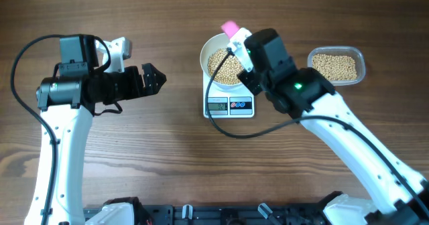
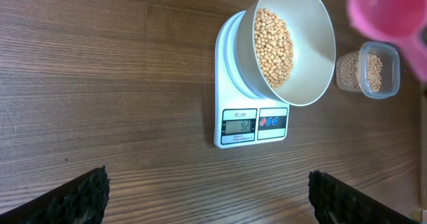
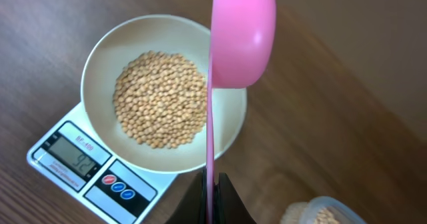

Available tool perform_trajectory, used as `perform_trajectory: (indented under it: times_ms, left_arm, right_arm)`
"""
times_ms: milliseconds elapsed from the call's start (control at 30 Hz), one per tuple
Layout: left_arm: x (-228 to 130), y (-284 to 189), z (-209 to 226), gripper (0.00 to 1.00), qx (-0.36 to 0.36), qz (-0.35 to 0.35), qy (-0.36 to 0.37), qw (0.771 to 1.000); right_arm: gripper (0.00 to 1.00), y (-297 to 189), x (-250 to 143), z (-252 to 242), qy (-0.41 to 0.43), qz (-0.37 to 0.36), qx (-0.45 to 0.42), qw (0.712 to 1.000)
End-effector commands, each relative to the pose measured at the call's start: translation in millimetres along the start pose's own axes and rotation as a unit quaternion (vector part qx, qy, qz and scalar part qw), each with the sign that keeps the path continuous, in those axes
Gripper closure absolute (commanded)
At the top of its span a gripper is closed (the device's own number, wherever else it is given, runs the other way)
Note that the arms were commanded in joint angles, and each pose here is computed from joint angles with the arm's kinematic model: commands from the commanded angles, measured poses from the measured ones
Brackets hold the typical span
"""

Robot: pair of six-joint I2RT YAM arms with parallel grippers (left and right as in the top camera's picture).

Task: Scoop item into bowl and weigh 150g on scale
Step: 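Tilt the scoop with the right gripper to pour soybeans into bowl, then move the empty scoop with the right gripper back over the tub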

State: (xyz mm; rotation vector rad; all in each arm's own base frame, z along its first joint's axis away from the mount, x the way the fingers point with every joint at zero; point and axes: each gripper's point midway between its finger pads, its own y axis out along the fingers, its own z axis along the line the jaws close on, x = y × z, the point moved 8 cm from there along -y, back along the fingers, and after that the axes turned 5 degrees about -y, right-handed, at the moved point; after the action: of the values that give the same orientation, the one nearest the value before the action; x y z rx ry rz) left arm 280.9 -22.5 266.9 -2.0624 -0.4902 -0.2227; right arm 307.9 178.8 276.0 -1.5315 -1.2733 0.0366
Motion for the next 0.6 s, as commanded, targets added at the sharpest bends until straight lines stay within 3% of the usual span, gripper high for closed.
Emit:
perform_trajectory:
  times_ms: [0,100,233,367,467,567]
  left_arm:
    - [3.0,-4.4,-5.7,0.0,-0.011,-0.006,0.016,1.0]
    - [3.0,-4.4,-5.7,0.0,-0.011,-0.006,0.016,1.0]
    - [3.0,-4.4,-5.7,0.0,-0.011,-0.006,0.016,1.0]
    - [3.0,-4.4,-5.7,0.0,-0.011,-0.006,0.016,1.0]
    - [3.0,-4.4,-5.7,0.0,-0.011,-0.006,0.016,1.0]
    - [3.0,-4.4,-5.7,0.0,-0.011,-0.006,0.016,1.0]
  right_arm:
    - [0.96,-14.0,-4.6,-15.5,0.096,-0.006,0.01,0.995]
    - [0.96,-16.3,-21.7,-31.1,0.167,-0.003,0.085,0.982]
    - [0.96,-18.8,-57.8,-77.6,0.252,0.004,0.103,0.962]
    - [0.96,-29.2,-91.4,-122.1,0.342,-0.041,0.145,0.928]
    - [0.96,-34.6,-124.1,-151.0,0.386,-0.018,0.084,0.918]
    - [0.96,-40.0,-161.2,-170.0,0.414,0.06,-0.018,0.908]
